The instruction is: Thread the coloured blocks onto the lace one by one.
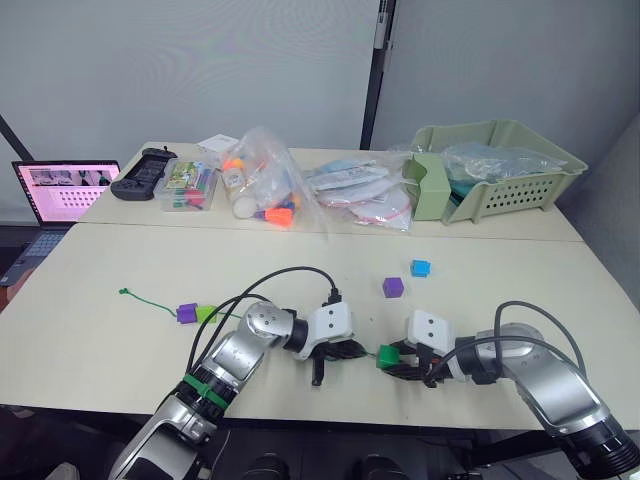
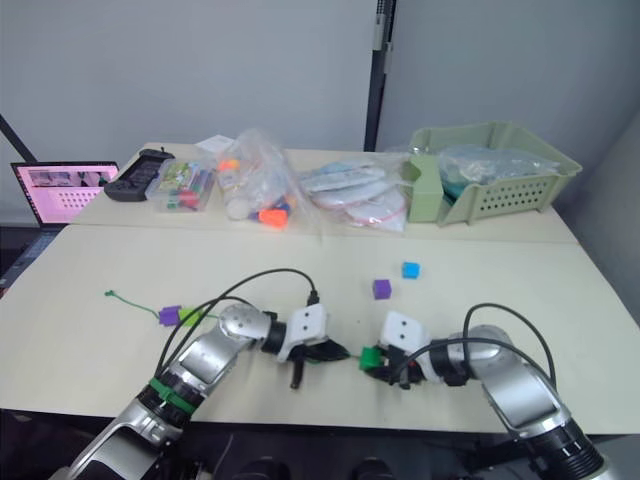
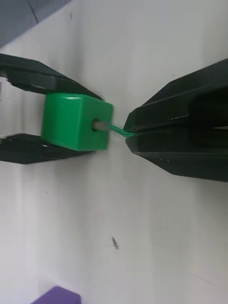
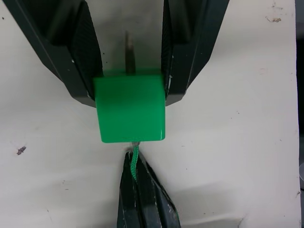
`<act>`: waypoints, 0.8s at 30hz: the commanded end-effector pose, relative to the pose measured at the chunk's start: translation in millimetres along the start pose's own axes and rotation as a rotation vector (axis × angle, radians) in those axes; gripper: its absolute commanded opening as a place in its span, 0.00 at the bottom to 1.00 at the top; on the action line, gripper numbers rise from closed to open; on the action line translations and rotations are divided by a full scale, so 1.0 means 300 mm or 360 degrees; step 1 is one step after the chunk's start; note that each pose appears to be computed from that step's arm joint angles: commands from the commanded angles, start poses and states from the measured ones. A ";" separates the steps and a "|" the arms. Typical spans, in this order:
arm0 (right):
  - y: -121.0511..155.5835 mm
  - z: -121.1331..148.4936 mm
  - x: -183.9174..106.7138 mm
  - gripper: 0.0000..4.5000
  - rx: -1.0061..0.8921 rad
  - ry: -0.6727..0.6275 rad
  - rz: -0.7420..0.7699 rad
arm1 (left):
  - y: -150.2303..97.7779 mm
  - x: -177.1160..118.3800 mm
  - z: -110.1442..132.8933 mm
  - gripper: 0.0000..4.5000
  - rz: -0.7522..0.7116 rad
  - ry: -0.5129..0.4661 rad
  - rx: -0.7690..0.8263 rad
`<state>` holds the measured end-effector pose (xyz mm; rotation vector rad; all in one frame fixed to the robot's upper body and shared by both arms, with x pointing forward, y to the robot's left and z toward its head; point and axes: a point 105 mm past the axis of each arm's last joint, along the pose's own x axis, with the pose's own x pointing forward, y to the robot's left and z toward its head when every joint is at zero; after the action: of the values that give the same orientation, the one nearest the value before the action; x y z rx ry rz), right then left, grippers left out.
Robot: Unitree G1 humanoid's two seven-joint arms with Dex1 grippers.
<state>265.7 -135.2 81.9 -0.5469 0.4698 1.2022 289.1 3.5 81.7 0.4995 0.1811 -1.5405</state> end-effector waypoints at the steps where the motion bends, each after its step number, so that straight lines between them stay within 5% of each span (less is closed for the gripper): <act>1: 0.034 -0.015 0.018 0.27 0.0039 0.0016 0.0079 | -0.010 0.033 0.063 0.00 -0.0042 -0.0063 0.0074; 9: 0.031 -0.010 0.023 0.27 0.0031 0.0010 0.0079 | -0.015 0.058 0.065 0.00 -0.0065 -0.0005 0.0071; 16: 0.042 0.007 0.022 0.27 0.0059 -0.0050 0.0084 | -0.002 0.006 0.070 0.46 -0.0068 0.0005 0.0024; 18: 0.035 0.022 0.010 0.49 0.0064 -0.0094 0.0044 | -0.004 -0.008 0.077 0.62 -0.0079 0.0009 0.0027; 24: 0.033 0.046 -0.062 0.93 0.0038 -0.0165 -0.0050 | 0.006 0.000 0.103 1.00 -0.0056 0.0041 0.0093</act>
<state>251.2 -135.3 84.5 -0.4423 0.4554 1.1956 285.2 -1.8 97.7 0.5347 0.2245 -1.5752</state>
